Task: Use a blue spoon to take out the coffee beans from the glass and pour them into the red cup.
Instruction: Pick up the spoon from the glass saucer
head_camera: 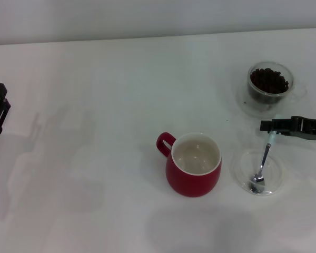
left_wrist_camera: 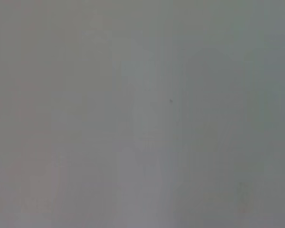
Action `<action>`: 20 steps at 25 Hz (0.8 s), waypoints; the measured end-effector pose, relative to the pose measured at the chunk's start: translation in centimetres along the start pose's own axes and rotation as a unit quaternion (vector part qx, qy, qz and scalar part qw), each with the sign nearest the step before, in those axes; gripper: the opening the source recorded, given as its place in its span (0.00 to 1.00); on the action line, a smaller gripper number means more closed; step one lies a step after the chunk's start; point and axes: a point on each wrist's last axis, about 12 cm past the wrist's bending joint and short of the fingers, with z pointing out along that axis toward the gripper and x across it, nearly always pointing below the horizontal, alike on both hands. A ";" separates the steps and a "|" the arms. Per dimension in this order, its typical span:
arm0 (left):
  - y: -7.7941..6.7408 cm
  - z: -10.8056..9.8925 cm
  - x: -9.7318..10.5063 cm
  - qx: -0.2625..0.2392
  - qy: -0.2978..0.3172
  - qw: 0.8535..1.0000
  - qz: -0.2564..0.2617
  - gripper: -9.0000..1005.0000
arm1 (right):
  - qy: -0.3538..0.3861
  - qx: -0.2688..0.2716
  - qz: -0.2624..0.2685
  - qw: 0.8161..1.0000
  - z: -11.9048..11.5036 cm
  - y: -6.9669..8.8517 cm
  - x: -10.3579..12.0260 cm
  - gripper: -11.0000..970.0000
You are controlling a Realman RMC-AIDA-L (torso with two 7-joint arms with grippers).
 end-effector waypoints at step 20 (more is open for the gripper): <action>-0.1 -0.2 0.1 0.001 0.002 1.000 -0.003 0.68 | -0.003 -0.006 0.004 1.000 0.3 0.2 0.0 0.20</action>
